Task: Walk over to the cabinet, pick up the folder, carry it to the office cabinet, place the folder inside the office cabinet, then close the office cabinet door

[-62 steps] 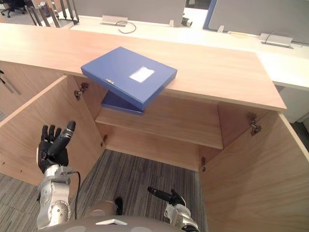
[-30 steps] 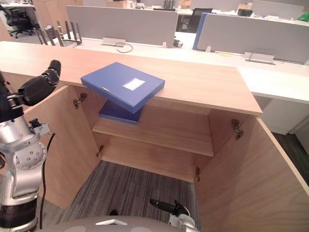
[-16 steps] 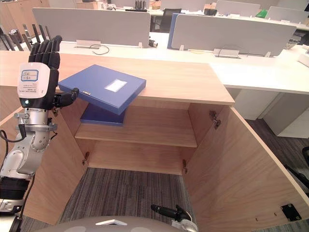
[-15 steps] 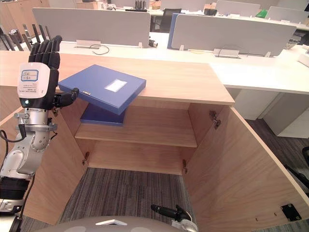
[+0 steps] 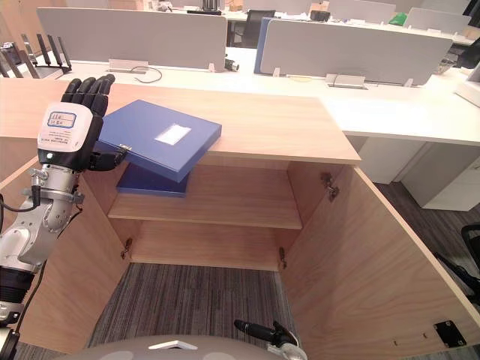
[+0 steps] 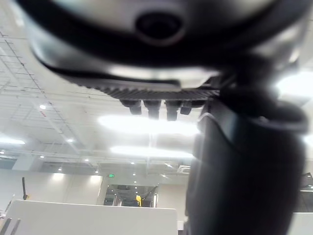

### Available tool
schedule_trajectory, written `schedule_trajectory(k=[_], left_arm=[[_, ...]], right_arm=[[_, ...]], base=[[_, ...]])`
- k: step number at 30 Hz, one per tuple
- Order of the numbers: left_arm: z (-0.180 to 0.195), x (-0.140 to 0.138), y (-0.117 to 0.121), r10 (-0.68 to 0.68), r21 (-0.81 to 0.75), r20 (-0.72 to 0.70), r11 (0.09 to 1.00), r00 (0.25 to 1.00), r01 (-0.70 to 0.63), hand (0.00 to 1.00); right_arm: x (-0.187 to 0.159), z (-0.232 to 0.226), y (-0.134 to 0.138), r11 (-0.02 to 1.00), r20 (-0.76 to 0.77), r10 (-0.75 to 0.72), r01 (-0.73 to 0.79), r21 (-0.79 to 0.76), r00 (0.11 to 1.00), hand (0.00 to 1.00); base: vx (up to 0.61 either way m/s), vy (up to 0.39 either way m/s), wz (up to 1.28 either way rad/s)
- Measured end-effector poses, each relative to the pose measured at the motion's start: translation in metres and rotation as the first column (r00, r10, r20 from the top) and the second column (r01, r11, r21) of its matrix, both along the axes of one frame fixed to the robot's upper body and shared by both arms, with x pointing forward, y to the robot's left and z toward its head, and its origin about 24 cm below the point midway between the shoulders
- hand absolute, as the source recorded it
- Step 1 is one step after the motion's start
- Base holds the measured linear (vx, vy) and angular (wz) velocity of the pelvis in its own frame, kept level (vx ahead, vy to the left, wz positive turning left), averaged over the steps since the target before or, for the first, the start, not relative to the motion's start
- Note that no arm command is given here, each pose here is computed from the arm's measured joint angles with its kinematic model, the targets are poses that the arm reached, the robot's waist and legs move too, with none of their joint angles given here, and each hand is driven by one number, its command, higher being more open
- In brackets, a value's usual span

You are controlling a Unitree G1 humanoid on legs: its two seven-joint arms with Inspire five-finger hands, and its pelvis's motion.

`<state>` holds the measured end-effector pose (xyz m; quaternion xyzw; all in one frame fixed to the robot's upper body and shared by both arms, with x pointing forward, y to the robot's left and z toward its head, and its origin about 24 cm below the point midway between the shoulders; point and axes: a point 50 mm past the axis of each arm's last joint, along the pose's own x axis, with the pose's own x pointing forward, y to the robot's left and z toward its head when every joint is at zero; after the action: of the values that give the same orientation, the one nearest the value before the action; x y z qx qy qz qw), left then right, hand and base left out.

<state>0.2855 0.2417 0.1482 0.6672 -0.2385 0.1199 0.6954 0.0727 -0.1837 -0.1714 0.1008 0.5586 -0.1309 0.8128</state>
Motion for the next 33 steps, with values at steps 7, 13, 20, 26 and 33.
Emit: schedule_trajectory(k=[7, 13, 20, 26, 33], left_arm=[[-0.005, 0.001, 0.001, 0.004, 0.002, -0.021, 1.000, 1.000, -0.004, 1.00], [-0.028, 0.005, -0.009, -0.028, 0.029, -0.156, 0.999, 0.987, 0.033, 1.00], [-0.041, 0.005, -0.018, -0.080, 0.053, -0.251, 0.994, 0.965, 0.097, 1.00], [-0.043, 0.011, -0.021, -0.087, 0.080, -0.282, 0.990, 0.956, 0.114, 1.00], [-0.054, 0.017, -0.012, -0.029, 0.151, -0.330, 0.985, 0.943, 0.083, 1.00]], right_arm=[[0.003, 0.000, 0.001, 1.000, 0.006, 0.006, -0.006, 0.000, 1.000, 1.00], [0.004, 0.000, 0.001, 1.000, 0.006, 0.016, -0.016, 0.001, 1.000, 1.00], [0.005, 0.001, 0.001, 1.000, 0.010, 0.017, -0.017, 0.001, 1.000, 1.00], [0.004, 0.001, 0.000, 1.000, 0.006, 0.011, -0.011, -0.001, 1.000, 1.00], [0.000, 0.000, -0.001, 1.000, -0.004, 0.010, -0.010, 0.000, 1.000, 1.00]], base=[[-0.01, -0.029, 0.00], [-0.01, -0.017, 0.00], [-0.02, -0.033, -0.01], [-0.02, -0.033, -0.01], [0.00, -0.013, -0.05]])
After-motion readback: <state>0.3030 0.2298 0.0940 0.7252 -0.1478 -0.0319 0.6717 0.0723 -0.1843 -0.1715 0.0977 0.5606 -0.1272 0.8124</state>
